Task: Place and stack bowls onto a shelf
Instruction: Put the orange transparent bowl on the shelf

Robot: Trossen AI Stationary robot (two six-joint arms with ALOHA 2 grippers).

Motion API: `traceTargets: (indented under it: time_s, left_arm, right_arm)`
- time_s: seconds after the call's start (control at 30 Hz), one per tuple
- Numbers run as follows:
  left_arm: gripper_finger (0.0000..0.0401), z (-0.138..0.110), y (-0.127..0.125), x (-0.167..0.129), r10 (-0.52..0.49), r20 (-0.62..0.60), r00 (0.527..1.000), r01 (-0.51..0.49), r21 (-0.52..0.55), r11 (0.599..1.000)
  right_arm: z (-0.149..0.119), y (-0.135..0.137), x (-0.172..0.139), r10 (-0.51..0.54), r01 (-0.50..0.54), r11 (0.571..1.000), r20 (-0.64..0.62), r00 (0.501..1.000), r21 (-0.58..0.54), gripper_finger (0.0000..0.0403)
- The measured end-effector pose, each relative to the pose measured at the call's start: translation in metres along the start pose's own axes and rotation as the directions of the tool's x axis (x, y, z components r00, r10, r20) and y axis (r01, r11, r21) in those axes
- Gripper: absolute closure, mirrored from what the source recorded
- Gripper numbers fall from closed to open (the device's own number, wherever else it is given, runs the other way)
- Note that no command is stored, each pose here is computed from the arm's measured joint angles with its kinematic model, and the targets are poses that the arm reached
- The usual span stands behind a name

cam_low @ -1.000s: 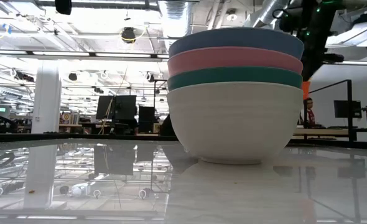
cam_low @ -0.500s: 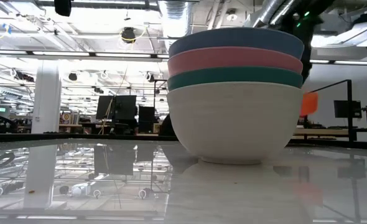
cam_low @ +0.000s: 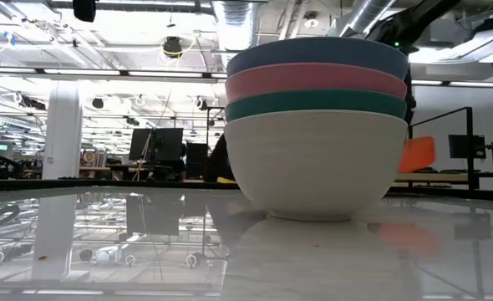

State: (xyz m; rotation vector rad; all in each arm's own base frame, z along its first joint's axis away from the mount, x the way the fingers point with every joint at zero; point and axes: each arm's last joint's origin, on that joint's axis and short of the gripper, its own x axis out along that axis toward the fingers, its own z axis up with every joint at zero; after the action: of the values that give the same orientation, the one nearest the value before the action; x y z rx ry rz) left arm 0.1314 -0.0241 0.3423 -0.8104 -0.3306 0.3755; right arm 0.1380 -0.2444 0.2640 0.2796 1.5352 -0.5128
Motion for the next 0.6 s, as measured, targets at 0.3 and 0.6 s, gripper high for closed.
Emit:
traceTargets:
  time_s: [0.3,0.6]
  left_arm:
    - [0.0156,-0.0009,0.0013,0.0000,0.020,0.002,1.000,-0.020,0.016,1.000]
    - [0.0156,-0.0006,0.0017,0.0000,0.031,0.011,0.999,-0.031,0.016,0.999]
  right_arm:
    - [-0.0007,-0.0050,0.0034,-0.004,0.004,1.000,-0.004,1.000,-0.016,0.0353]
    - [0.0000,-0.0066,0.0034,-0.042,0.042,0.999,-0.011,0.999,0.009,0.0224]
